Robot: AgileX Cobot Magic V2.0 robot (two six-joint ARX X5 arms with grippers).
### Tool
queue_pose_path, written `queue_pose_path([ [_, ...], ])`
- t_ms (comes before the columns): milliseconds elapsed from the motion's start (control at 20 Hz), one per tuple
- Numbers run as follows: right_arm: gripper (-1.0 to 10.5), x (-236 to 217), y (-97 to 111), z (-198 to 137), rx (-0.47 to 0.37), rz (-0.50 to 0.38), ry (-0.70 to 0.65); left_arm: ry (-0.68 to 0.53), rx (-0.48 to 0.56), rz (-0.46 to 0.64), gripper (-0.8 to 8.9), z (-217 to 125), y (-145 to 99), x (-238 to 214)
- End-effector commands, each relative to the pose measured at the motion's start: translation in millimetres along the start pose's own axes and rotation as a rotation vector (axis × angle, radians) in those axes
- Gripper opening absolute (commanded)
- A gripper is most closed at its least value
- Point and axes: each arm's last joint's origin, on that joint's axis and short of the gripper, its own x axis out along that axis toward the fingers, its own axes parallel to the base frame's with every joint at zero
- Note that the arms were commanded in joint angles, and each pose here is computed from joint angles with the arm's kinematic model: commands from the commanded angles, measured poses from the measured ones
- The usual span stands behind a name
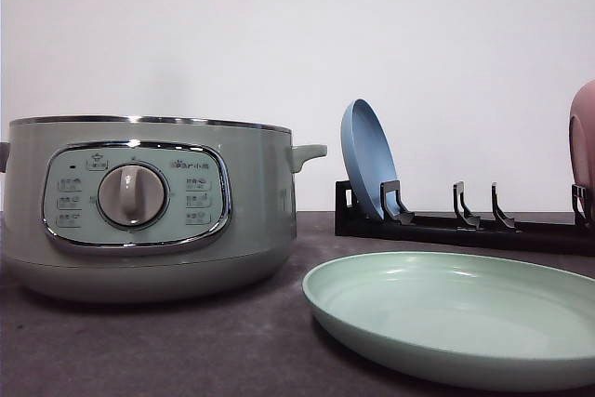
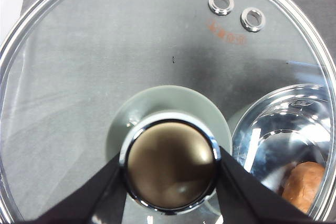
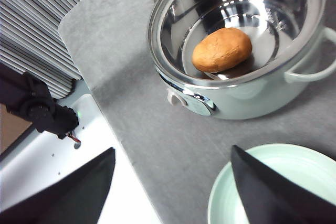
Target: The right arm pick the green plate and place it on desk, then the left arm uncap open the steamer lid, the right arm pick the potato and place it on the plate, then the right arm cap close the steamer lid
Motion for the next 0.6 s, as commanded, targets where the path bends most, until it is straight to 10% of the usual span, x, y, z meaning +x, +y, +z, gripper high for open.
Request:
queue_pose_path([
  [50,3.8,20.0,-0.4,22.4,0.061,0.026,0.001,-0.021,-0.005,0.003,0.08,-1.0,1.6,-14.5],
  [600,3.9,155.7,-7.0,105.7,0.068,-0.118,0.114,-0.022,-0.005,0.003,0.08,-0.9,1.6,-14.5],
])
